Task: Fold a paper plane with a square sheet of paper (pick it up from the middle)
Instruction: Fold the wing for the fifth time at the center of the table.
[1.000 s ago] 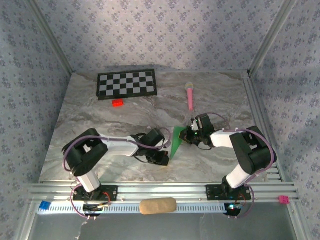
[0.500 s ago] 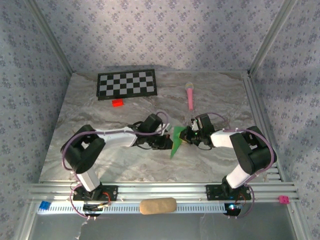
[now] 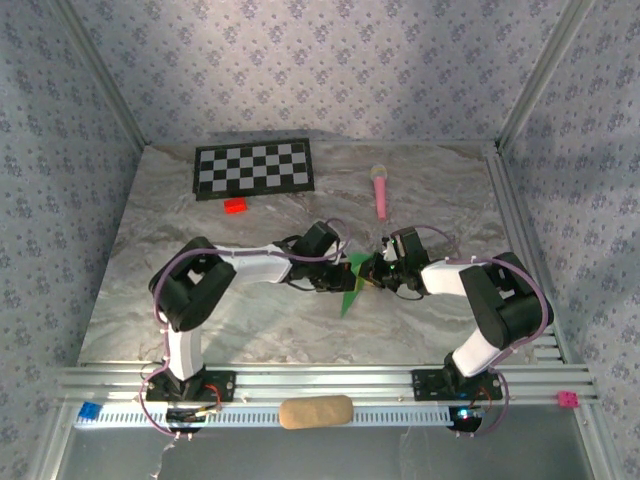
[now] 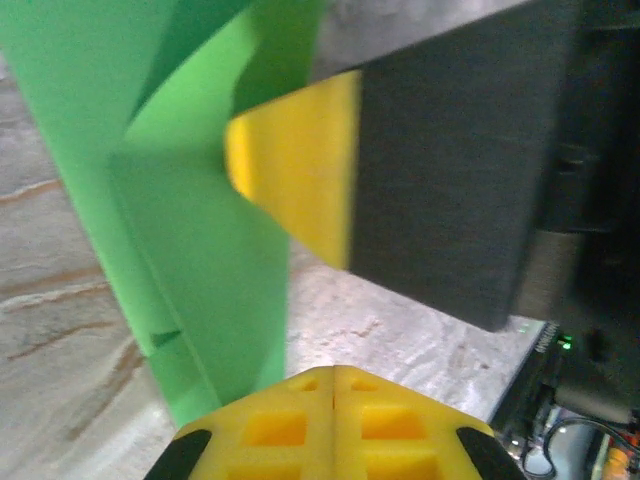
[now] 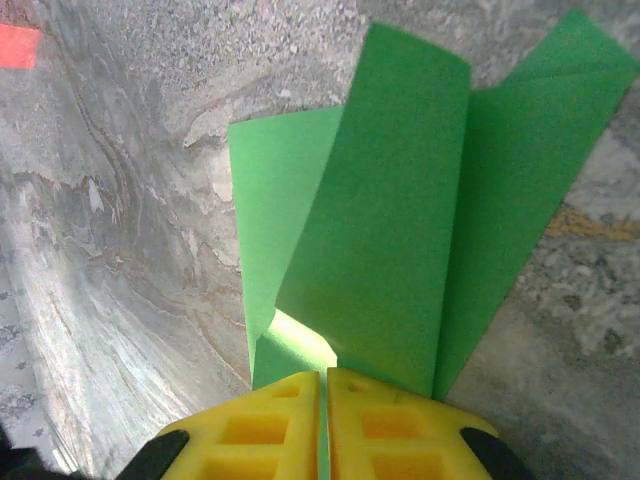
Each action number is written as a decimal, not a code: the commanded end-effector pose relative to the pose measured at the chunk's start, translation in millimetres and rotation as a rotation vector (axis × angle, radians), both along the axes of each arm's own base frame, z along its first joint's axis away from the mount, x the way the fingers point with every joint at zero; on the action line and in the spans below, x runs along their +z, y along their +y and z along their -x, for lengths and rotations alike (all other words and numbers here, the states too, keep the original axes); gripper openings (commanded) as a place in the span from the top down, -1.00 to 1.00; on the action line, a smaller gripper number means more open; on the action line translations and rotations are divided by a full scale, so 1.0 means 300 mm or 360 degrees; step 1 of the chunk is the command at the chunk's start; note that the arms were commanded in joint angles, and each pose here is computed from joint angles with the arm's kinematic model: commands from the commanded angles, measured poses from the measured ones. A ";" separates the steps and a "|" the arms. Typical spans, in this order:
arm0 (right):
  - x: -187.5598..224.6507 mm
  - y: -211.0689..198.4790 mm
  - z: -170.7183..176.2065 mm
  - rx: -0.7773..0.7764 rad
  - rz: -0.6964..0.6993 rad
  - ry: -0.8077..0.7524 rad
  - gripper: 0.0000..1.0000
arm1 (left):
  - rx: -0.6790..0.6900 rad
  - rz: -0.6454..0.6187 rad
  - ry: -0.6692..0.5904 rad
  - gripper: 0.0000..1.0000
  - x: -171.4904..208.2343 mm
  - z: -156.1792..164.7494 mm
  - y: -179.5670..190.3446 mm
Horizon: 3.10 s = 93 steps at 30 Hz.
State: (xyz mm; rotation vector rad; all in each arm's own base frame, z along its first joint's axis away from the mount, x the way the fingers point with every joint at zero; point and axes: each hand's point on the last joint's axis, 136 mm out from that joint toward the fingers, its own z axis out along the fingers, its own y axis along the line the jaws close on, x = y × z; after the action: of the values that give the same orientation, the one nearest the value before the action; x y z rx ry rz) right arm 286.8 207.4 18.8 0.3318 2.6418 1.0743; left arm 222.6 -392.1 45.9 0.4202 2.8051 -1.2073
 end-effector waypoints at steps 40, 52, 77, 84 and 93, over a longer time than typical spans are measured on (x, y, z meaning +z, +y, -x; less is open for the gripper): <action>0.081 0.066 0.045 0.0197 0.0062 -0.0150 0.78 | -0.0148 -0.0447 0.0041 1.00 -0.265 0.181 0.236; -0.017 -0.072 -0.021 -0.0006 0.0161 -0.0058 0.75 | -0.0148 -0.0481 0.0086 1.00 -0.311 0.210 0.250; 0.174 -0.136 -0.103 -0.0135 0.0061 -0.0249 0.72 | -0.0149 -0.0501 0.0085 1.00 -0.324 0.232 0.255; 0.128 -0.010 -0.065 0.0087 -0.0047 -0.0194 0.74 | -0.0135 -0.0491 0.0082 1.00 -0.317 0.226 0.250; -0.030 -0.134 -0.122 -0.0120 0.0182 -0.0036 0.76 | -0.0139 -0.0498 0.0085 1.00 -0.319 0.230 0.254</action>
State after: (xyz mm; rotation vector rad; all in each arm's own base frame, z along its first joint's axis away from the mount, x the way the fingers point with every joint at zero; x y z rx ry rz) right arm 307.1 187.8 19.8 0.3170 2.6498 1.0236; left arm 202.3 -373.7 17.6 0.5672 2.7241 -1.1145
